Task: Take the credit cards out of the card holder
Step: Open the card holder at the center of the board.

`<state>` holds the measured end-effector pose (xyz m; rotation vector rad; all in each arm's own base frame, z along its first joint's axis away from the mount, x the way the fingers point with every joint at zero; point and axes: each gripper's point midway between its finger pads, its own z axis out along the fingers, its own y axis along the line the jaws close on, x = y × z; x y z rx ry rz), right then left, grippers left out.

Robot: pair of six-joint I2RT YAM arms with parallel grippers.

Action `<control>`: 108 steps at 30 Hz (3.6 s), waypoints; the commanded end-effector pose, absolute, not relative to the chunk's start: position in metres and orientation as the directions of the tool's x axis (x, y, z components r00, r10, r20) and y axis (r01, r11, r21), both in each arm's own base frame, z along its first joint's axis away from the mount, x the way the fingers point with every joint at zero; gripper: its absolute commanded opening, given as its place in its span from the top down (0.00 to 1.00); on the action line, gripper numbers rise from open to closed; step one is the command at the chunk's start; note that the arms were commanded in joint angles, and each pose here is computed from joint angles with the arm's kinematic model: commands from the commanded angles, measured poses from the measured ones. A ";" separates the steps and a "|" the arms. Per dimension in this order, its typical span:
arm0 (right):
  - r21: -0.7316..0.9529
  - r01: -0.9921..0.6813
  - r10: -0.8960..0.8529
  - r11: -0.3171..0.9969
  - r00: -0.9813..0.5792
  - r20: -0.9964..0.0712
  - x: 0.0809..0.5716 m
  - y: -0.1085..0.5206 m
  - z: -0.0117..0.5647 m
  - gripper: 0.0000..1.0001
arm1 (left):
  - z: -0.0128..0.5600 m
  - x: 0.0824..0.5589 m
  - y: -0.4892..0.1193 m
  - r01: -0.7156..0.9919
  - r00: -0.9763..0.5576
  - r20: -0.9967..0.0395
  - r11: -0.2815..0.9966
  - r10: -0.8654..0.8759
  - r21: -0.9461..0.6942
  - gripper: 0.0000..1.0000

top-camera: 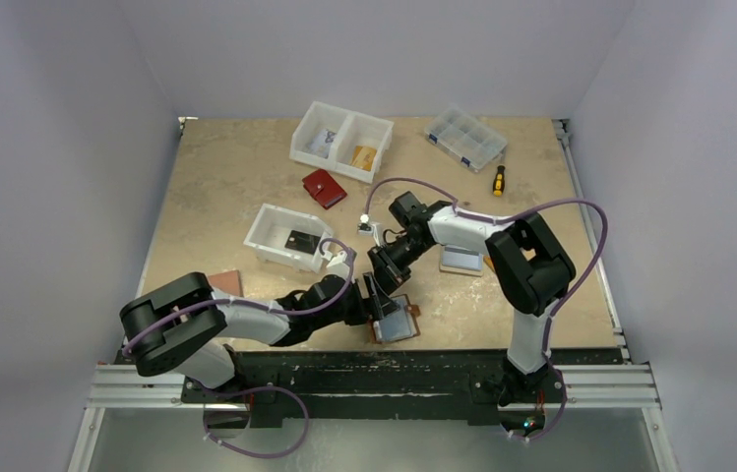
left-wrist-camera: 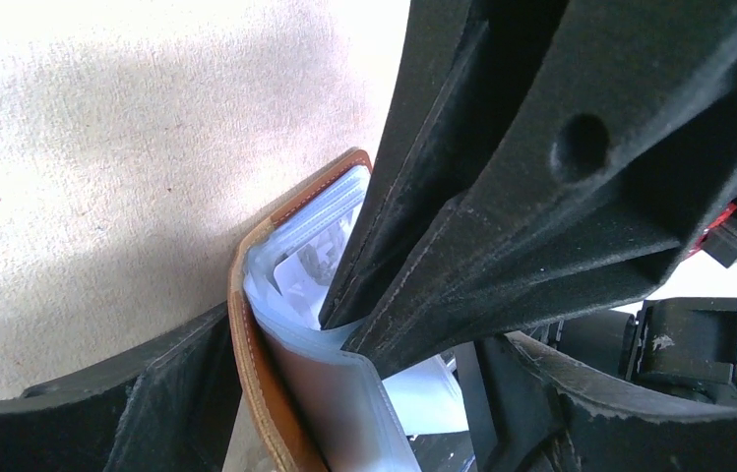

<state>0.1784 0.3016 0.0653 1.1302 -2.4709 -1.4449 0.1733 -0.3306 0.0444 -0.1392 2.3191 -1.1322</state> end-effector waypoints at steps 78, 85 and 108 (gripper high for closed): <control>-0.102 -0.910 -0.623 -0.401 0.353 -0.698 0.124 0.332 0.067 0.90 | 0.035 0.180 -0.300 0.087 -0.845 -0.370 0.583 -0.386 -0.808 0.38; -0.027 -0.885 -0.638 -0.465 0.356 -0.682 0.117 0.293 0.070 0.90 | 0.028 0.178 -0.292 0.074 -0.847 -0.381 0.627 -0.370 -0.775 0.52; 0.333 -0.921 -0.610 -0.204 -0.146 -0.779 0.157 0.284 0.119 0.83 | 0.075 0.190 -0.315 0.387 -0.763 -0.605 0.591 -0.226 -0.708 1.00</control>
